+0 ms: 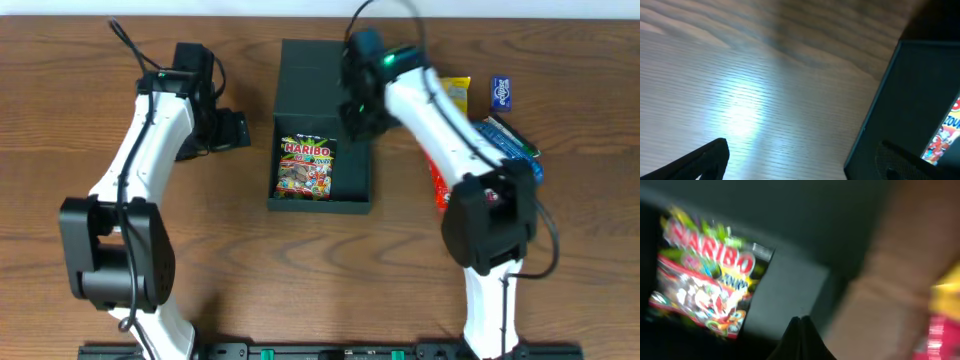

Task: Pack container
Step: 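Withdraw the right gripper from the box toward the snacks, then grasp the red Hacks bag with the right gripper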

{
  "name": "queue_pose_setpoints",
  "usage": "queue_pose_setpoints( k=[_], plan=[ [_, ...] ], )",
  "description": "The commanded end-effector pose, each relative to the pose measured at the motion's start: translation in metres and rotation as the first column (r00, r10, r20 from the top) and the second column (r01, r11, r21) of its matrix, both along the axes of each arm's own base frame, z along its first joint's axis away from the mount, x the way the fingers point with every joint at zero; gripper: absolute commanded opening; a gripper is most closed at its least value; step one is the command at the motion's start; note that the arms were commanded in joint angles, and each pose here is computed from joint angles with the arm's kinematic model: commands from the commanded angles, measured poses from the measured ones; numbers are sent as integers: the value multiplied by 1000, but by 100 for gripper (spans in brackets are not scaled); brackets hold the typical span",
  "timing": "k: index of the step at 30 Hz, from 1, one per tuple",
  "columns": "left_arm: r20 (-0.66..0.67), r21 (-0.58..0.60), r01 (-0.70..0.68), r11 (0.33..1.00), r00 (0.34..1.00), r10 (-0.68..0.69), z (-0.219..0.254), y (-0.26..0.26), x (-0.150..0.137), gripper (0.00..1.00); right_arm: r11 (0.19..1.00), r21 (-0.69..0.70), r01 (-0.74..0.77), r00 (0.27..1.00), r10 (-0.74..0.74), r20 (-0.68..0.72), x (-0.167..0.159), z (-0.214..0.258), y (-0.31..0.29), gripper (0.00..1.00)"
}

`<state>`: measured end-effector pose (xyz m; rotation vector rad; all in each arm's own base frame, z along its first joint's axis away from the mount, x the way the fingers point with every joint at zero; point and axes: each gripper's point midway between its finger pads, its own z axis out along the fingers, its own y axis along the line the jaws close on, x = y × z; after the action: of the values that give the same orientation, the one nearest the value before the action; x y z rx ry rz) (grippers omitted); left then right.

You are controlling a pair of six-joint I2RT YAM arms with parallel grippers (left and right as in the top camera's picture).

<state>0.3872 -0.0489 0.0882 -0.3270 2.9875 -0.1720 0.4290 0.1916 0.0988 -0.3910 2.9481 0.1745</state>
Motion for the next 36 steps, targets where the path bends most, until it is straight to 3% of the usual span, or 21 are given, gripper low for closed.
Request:
queue_pose_setpoints(
  k=[1, 5, 10, 15, 17, 21, 23, 26, 31, 33, 36],
  plan=[
    [-26, -64, -17, 998, 1000, 15, -8, -13, 1, 96, 999, 35, 42, 984, -47, 173, 26, 70, -37, 1],
    [-68, -120, -24, 992, 998, 16, -24, -28, 1, 97, 984, 22, 177, 963, -178, 201, 44, 77, -105, 1],
    [-106, -162, -15, 987, 994, -3, -41, -49, 0, 97, 955, 25, 297, 938, -296, 180, 61, 43, -163, 1],
    [-116, -162, -28, 986, 993, 9, -43, -51, -1, 97, 930, 186, 316, 941, -332, 62, 70, 5, -168, 7],
    [-120, -162, -32, 986, 993, 12, -43, -51, -1, 98, 930, 141, 339, 940, -342, -1, 56, -7, -174, 6],
    [-119, -165, -32, 986, 993, 12, -43, -52, -1, 98, 948, -49, 316, 943, -319, -91, 17, -9, -191, 16],
    [-119, -165, -32, 986, 993, 12, -43, -51, -1, 97, 950, -98, 296, 947, -306, -101, 3, 3, -194, 13],
    [-118, -165, -32, 986, 993, 13, -43, -51, -1, 98, 943, -132, 304, 946, -316, -77, -9, 28, -203, 21],
    [-122, -164, -32, 986, 992, 12, -43, -51, -2, 98, 932, -59, 358, 932, -361, -47, -43, 78, -215, 29],
    [-122, -163, -32, 986, 992, 12, -43, -51, -2, 98, 921, -14, 389, 919, -389, -63, -61, 77, -220, 40],
    [-117, -161, -31, 986, 993, 12, -43, -51, -1, 98, 883, 99, 458, 883, -440, -163, -100, 50, -218, 50]
  ],
)
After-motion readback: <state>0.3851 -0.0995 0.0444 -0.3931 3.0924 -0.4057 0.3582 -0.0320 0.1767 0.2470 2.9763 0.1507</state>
